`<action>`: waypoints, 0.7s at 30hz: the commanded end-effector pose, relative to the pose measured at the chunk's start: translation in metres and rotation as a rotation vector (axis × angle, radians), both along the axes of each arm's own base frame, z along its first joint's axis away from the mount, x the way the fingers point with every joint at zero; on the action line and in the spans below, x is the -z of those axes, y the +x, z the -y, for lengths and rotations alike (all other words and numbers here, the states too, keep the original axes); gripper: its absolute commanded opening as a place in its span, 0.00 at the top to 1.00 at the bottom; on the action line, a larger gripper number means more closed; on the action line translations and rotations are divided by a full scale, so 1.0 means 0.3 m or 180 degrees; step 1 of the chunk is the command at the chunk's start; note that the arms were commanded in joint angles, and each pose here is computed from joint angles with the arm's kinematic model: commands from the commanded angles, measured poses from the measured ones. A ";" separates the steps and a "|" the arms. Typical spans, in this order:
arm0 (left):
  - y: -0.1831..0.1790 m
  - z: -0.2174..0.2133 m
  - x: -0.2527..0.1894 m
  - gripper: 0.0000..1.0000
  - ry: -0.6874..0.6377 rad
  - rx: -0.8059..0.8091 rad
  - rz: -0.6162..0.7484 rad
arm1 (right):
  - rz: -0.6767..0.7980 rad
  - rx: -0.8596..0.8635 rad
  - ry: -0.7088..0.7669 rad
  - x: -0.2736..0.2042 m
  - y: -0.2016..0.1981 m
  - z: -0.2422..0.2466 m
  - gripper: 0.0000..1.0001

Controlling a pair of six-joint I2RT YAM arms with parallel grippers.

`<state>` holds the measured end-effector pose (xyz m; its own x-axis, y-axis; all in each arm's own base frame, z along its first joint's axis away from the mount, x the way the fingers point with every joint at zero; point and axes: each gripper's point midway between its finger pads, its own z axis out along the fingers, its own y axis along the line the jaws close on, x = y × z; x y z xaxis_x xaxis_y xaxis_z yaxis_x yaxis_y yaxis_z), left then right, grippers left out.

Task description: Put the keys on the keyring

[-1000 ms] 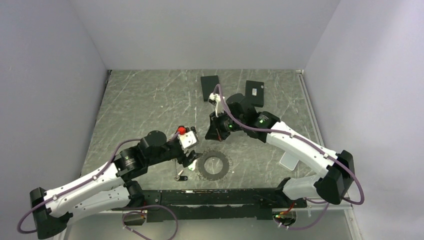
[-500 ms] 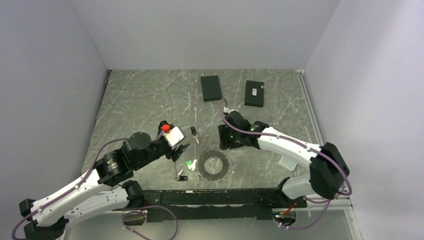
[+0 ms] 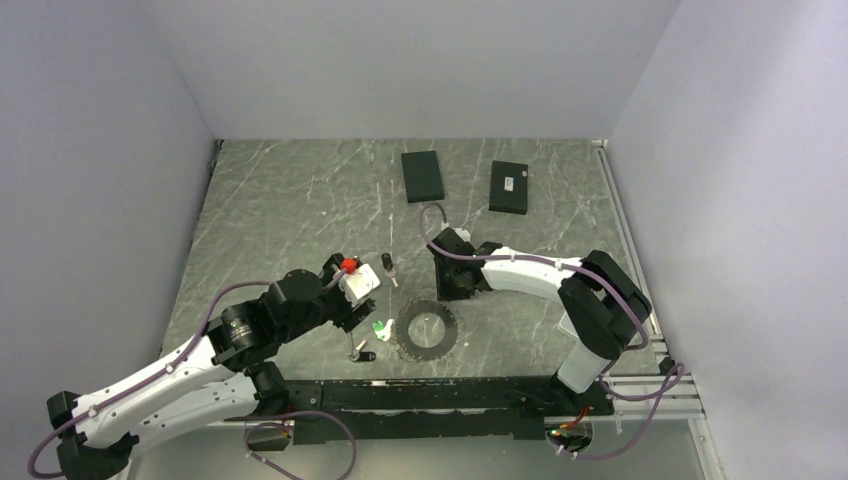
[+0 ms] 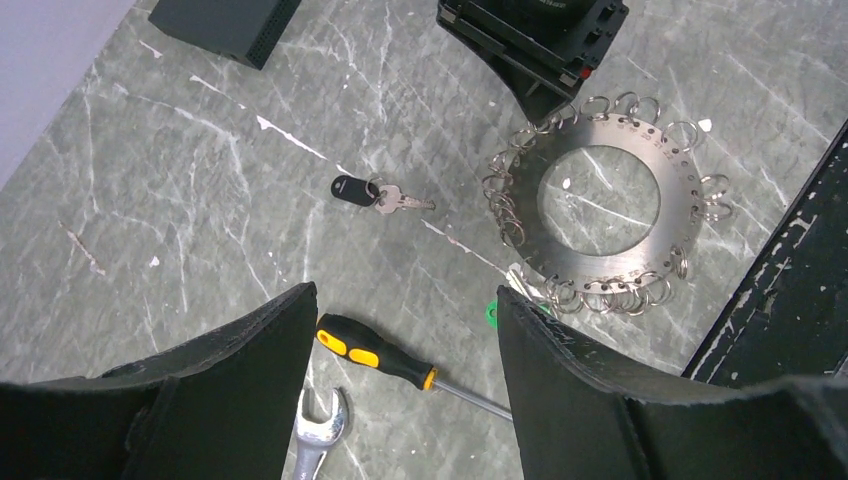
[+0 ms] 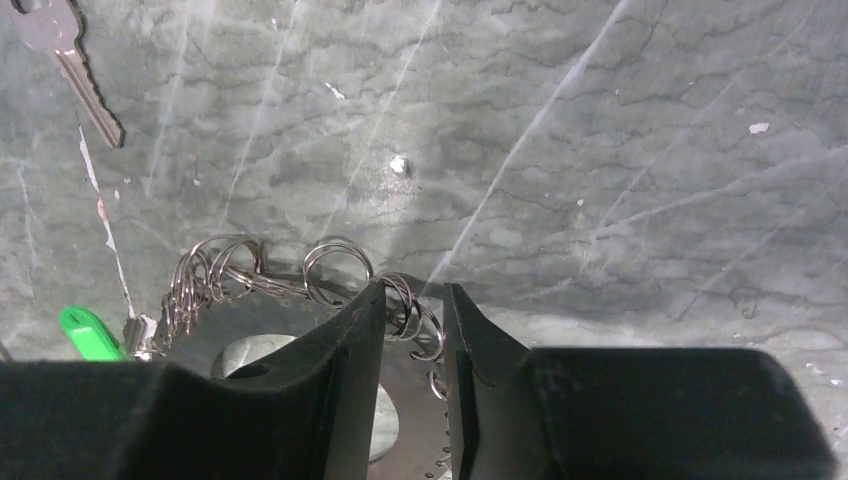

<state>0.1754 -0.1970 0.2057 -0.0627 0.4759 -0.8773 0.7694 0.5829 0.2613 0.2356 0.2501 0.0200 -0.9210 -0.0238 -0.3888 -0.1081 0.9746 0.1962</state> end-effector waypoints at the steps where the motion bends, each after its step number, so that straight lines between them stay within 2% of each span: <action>1: -0.012 0.014 -0.021 0.28 -0.0108 0.0098 0.0046 | 0.0288 0.0042 0.0158 -0.067 0.091 -0.056 0.70; 14: -0.011 0.011 -0.025 0.27 -0.0158 0.0092 0.0096 | 0.0207 -0.0105 0.0160 -0.067 0.087 -0.079 0.81; 19: -0.009 0.012 -0.021 0.27 -0.0142 0.0087 0.0088 | 0.0235 -0.0038 0.0076 -0.068 0.081 -0.044 0.65; 21: -0.010 0.012 -0.019 0.27 -0.0138 0.0085 0.0081 | 0.0249 -0.0046 0.0092 -0.070 0.080 -0.041 0.63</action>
